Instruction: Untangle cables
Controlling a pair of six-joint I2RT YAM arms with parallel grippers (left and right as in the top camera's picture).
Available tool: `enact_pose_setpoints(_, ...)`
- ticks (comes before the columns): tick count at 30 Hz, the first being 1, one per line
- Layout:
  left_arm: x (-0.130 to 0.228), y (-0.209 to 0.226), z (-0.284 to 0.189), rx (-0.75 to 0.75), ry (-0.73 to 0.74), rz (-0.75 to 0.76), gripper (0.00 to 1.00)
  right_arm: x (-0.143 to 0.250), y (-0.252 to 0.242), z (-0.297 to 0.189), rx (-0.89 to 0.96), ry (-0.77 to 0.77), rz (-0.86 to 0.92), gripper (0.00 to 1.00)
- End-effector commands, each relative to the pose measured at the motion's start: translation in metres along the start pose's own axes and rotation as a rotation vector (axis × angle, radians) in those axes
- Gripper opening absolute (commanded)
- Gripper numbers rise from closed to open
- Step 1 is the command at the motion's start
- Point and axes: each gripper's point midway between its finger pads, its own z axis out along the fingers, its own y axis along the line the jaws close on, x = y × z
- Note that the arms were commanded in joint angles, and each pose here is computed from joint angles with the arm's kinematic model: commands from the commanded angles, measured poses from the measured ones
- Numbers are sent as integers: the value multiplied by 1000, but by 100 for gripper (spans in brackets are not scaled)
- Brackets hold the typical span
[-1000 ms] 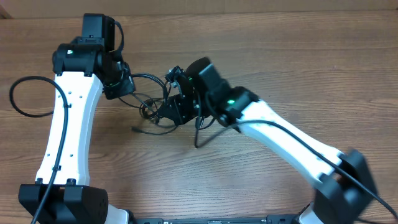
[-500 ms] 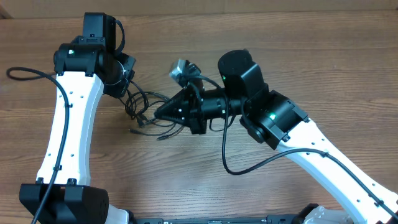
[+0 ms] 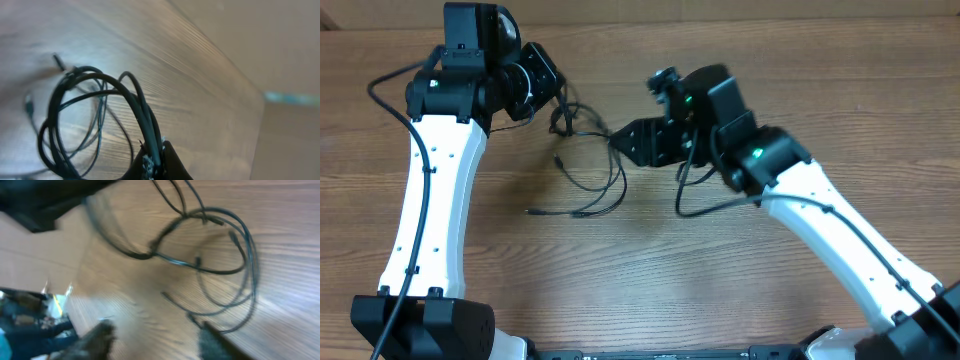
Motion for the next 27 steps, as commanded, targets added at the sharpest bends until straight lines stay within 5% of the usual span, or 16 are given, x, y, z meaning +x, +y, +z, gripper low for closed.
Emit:
enact_pose_setpoints(1,1,-17,-13,123,37,204,4,-7,-13,-15,-49,5,-159,74)
enact_pose_setpoints(2,3,-20,-16,168,54,239,4,-8,-20,-18,-35,4,-216,83)
enact_pose_setpoints(4,5,-30,-26,280,89,290,4,-6,-27,-18,-24,16,-318,85)
enact_pose_setpoints(11,4,-45,-70,589,183,241,4,26,-20,-3,-160,123,-630,79)
enact_pose_setpoints(15,7,-50,-76,635,212,217,4,39,-12,22,-250,151,-720,79)
enact_pose_setpoints(17,8,-51,-77,640,221,202,4,46,-12,39,-264,165,-773,68)
enact_pose_setpoints(22,8,-52,-78,645,230,184,4,43,-30,70,-167,163,-822,58)
enact_pose_setpoints(24,7,-50,-76,628,222,183,4,41,-27,71,-169,152,-832,35)
enact_pose_setpoints(25,7,-49,-75,626,221,183,4,39,-26,72,-170,142,-838,10)
enact_pose_setpoints(27,7,-49,-75,626,219,188,4,34,-25,72,-167,127,-805,4)
